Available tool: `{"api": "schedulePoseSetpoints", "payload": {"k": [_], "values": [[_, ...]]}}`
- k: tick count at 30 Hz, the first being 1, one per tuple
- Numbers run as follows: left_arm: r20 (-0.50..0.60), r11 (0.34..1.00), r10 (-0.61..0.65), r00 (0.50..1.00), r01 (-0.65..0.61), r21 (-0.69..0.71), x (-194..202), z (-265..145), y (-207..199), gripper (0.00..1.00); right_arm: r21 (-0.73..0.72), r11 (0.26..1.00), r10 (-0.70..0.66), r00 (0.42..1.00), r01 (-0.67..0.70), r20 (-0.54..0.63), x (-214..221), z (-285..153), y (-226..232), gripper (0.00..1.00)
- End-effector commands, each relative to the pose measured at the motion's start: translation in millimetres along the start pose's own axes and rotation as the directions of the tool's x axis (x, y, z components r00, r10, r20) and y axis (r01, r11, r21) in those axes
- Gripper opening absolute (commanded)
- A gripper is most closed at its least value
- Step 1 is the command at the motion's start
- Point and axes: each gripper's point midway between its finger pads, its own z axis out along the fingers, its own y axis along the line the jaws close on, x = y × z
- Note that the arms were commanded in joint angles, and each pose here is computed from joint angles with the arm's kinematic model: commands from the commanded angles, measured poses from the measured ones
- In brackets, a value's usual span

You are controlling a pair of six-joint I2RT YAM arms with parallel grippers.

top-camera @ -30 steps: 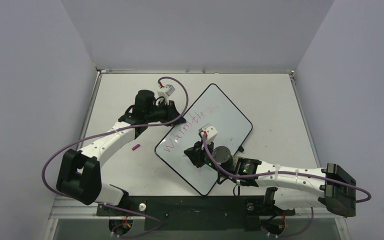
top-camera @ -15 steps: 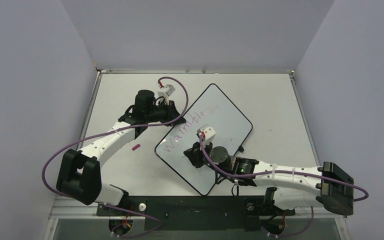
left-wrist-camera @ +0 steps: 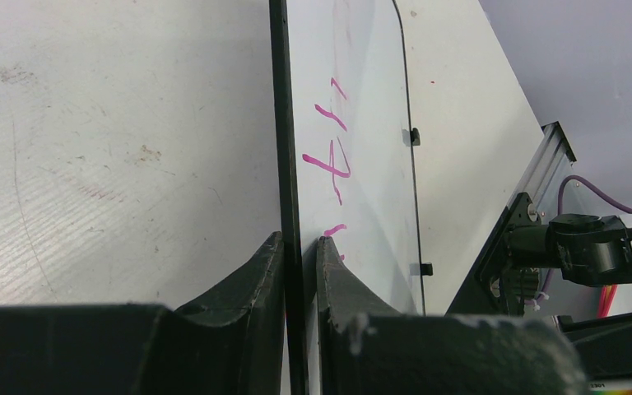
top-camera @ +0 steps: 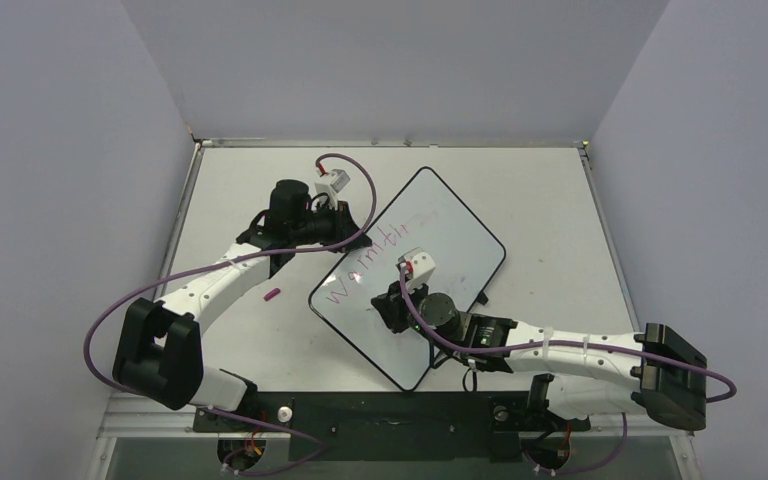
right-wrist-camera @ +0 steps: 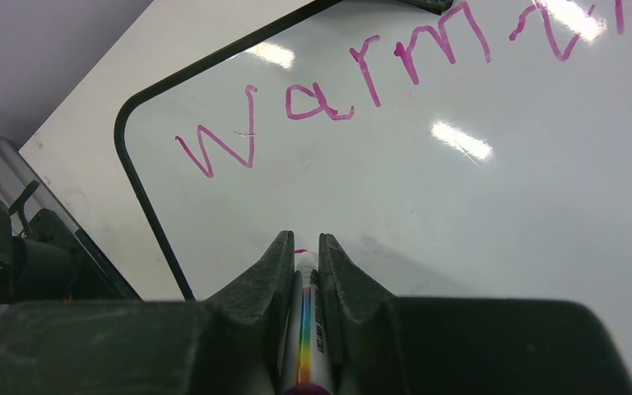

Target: Write a sentence on the whiteboard

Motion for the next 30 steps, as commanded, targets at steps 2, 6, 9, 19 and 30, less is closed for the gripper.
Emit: {"api": "schedulePoseSetpoints", "payload": {"k": [2, 6, 9, 19, 30], "values": [[0.091, 0.991, 0.116, 0.989, -0.110, -0.072, -24.5, -7.0, 14.1, 0.00, 0.057, 0.998, 0.002, 1.000, -0.001, -0.010, 1.0, 3.2, -9.5, 0.00], [0.091, 0.991, 0.116, 0.989, -0.109, -0.074, -24.6, -7.2, 14.5, 0.00, 0.062, 0.998, 0.005, 1.000, -0.004, -0.025, 8.0, -0.1, -13.1, 0.00], [0.092, 0.991, 0.116, 0.989, -0.109, -0.075, -24.8, -7.4, 14.7, 0.00, 0.067, 0.998, 0.014, 0.999, -0.012, -0.033, 13.9, -4.3, -17.2, 0.00], [0.093, 0.991, 0.116, 0.989, -0.109, -0.076, -25.2, -7.6, 14.6, 0.00, 0.105, 0.994, 0.037, 0.998, -0.032, -0.045, 29.0, -14.8, -32.6, 0.00], [0.094, 0.991, 0.117, 0.989, -0.110, -0.077, -25.2, -7.8, 14.7, 0.00, 0.182, 0.983, -0.003, 1.000, 0.008, -0.027, -0.5, 4.2, -40.3, 0.00]]}}
